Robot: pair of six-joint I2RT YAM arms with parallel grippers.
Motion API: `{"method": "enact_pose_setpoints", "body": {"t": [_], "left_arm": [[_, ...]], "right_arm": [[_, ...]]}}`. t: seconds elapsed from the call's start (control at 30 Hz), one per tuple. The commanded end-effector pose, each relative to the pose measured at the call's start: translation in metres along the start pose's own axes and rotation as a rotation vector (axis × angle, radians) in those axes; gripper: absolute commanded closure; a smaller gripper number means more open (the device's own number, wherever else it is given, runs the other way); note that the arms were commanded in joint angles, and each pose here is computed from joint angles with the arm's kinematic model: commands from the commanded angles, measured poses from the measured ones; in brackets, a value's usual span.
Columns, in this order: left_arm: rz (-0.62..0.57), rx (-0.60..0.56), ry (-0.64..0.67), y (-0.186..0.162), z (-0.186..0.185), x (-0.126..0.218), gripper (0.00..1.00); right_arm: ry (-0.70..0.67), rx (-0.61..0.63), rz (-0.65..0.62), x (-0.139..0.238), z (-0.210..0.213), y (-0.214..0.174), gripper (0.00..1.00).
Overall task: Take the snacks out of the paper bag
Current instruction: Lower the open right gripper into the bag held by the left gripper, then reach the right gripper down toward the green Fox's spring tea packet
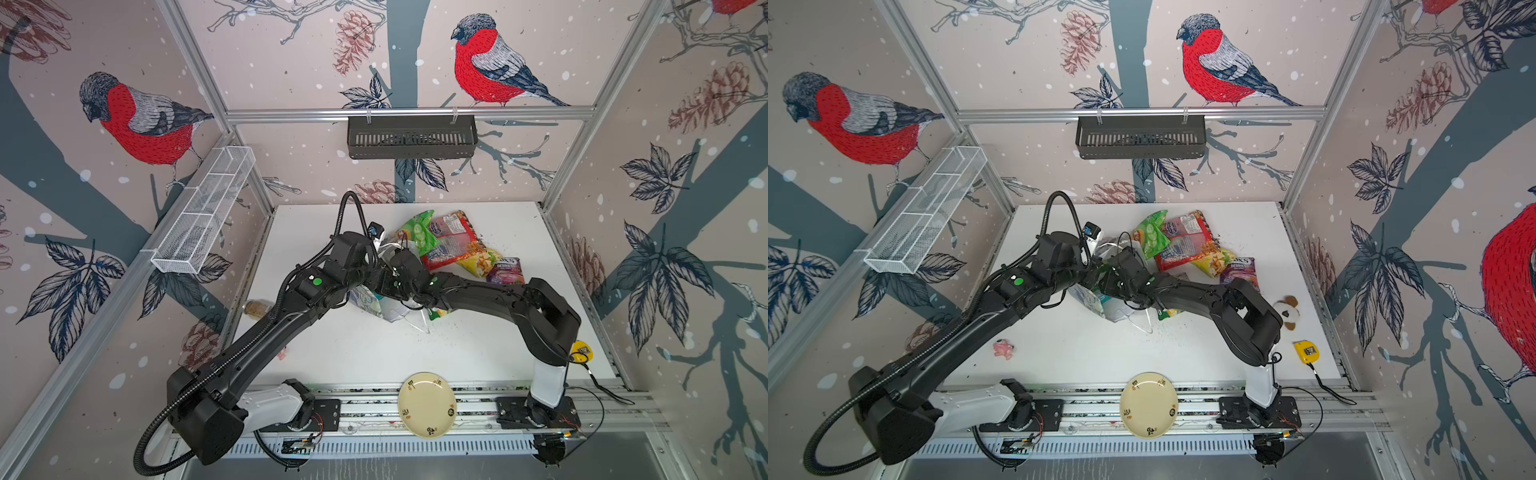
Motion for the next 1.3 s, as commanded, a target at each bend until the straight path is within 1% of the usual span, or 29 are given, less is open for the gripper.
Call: {"method": "enact_pose_setpoints", "body": {"t": [0.0,0.4,0.97,1.1,1.23,1.27], "left_arm": [[-0.003,-0.016,-0.007,-0.001,-0.001,0.002,1.00],[-0.017,0.008,-0.019,-0.002,-0.004,0.004,1.00],[-0.014,0.009,-0.026,0.001,-0.008,0.001,1.00],[-0.009,0.009,-0.028,0.002,-0.008,-0.002,1.00],[0.002,0.012,-0.006,0.002,-0.005,-0.004,1.00],[0.006,0.016,0.006,0.001,-0.003,-0.003,1.00]], "right_arm": [[-0.005,-0.020,0.001,-0.002,0.000,-0.001,0.53],[-0.036,0.001,0.021,-0.015,-0.008,0.001,0.52],[-0.081,0.050,0.028,-0.048,-0.015,0.013,0.51],[-0.090,0.069,0.020,-0.055,-0.014,0.017,0.56],[-0.078,0.086,0.020,-0.057,-0.010,0.019,0.69],[-0.072,0.090,0.018,-0.056,-0.009,0.019,0.71]]}}
Point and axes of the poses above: each gripper's point midway between its finger pads, its own x axis back along the fingers, its own z axis along the line the jaws close on, y = z × x, the point moved 3 cm from there along x, back along the fingers, and after that the axes turned 10 degrees about -x, right-handed, at the moved point
